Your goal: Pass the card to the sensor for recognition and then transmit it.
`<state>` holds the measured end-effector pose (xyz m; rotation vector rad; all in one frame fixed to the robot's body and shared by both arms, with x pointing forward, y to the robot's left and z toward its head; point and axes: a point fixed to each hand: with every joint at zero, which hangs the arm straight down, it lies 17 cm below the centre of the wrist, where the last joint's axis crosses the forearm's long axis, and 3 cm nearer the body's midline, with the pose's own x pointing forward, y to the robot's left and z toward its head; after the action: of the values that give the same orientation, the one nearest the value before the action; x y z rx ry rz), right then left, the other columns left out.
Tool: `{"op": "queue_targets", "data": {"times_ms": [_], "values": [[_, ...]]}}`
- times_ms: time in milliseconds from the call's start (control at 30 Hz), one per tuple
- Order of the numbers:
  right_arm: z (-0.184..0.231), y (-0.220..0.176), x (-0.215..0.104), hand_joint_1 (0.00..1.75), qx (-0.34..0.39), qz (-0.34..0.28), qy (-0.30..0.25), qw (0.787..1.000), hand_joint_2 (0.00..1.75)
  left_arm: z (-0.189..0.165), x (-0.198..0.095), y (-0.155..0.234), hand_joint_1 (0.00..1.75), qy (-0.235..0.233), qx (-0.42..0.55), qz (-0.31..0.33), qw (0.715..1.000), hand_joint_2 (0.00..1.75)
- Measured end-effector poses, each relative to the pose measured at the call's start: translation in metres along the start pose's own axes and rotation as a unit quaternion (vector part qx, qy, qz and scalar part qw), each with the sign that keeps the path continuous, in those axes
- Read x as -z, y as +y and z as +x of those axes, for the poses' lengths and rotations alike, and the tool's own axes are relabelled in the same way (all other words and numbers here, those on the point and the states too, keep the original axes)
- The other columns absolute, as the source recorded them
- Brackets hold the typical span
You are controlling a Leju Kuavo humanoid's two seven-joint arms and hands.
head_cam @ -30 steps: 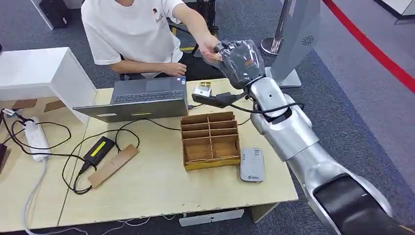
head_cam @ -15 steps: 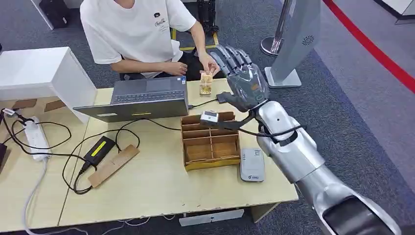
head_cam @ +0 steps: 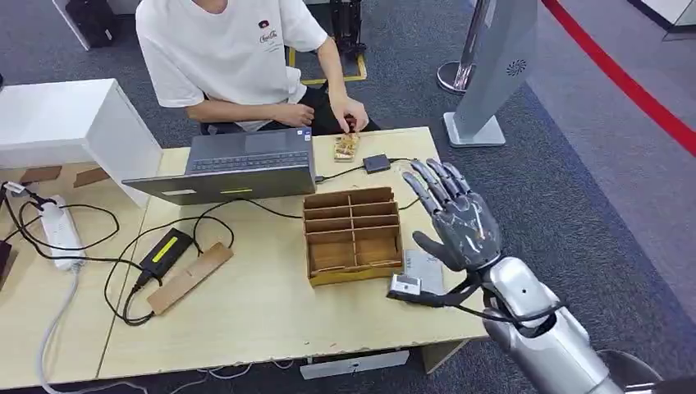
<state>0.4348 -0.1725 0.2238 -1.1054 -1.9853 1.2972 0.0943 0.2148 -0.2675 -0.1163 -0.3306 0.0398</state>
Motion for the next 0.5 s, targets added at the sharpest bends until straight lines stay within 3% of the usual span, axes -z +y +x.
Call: {"op": "queue_targets", "data": {"times_ms": [233,500], "values": [[0.012,0.014,-0.045,0.0,0.019,0.024,0.008,1.0,1.75,-0.003,0.001,0.009,0.0,0.008,-0.005,0.017,1.0,1.75],[0.026,0.035,-0.066,0.0,0.046,0.051,0.008,0.998,1.75,-0.004,0.001,0.01,0.0,0.015,-0.006,0.019,1.0,1.75]]}}
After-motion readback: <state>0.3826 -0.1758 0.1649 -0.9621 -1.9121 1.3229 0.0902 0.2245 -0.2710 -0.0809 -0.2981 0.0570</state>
